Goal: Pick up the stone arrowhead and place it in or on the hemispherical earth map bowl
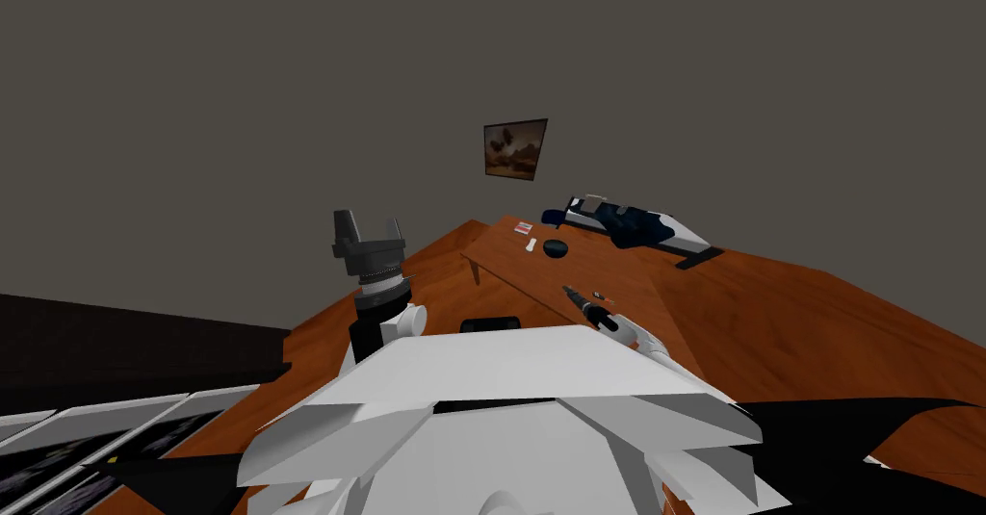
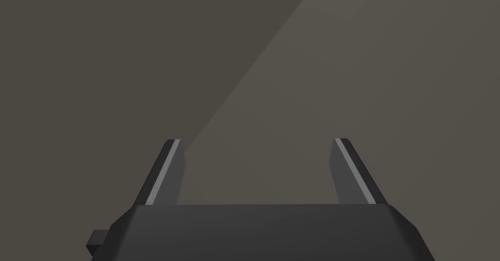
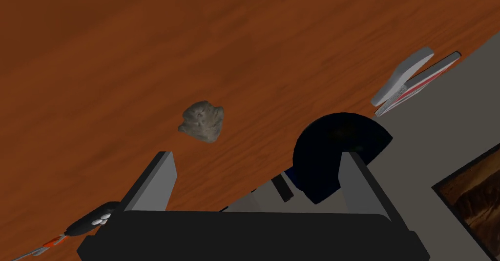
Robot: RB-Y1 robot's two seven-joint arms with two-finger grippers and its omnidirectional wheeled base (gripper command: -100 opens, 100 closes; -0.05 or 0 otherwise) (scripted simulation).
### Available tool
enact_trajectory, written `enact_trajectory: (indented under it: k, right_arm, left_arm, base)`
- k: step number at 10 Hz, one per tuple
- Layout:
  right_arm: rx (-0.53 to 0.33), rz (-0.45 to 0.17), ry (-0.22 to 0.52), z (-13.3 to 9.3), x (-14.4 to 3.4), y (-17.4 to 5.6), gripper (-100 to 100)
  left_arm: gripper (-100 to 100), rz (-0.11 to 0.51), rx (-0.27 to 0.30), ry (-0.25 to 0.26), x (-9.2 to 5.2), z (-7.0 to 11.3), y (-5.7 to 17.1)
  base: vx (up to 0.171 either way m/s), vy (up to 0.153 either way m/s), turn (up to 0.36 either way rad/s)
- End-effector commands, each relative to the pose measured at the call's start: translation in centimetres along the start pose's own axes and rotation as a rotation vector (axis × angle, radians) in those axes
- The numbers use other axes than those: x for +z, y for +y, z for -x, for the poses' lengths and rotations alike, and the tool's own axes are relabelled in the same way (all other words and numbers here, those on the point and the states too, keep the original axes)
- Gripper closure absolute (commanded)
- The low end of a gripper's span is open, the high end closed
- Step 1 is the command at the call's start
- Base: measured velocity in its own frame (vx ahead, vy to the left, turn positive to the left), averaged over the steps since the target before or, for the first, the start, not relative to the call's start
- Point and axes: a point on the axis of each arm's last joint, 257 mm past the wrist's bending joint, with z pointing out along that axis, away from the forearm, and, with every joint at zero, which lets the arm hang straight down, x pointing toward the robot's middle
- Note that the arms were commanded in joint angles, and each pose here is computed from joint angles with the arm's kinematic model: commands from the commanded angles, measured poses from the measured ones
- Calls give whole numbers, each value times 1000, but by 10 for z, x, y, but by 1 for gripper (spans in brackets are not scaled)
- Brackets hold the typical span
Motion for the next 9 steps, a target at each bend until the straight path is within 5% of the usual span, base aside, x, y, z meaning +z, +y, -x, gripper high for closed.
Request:
enact_trajectory:
  k: [1, 5, 8, 9]
  right_arm:
    - [-31, -67, 2, 3, -7, -34, -100]
    - [-80, -181, 6, 13, -21, -92, -100]
    - [-139, -316, 21, 22, -48, -159, -100]
    - [-139, -316, 21, 22, -48, -159, -100]
  left_arm:
    - [0, 0, 0, 0, 0, 0, 0]
    - [0, 0, 0, 0, 0, 0, 0]
    - [0, 0, 0, 0, 0, 0, 0]
    - [0, 0, 0, 0, 0, 0, 0]
  base:
    - [33, 28, 191]
    - [36, 29, 169]
    - [57, 38, 226]
    - [47, 14, 77]
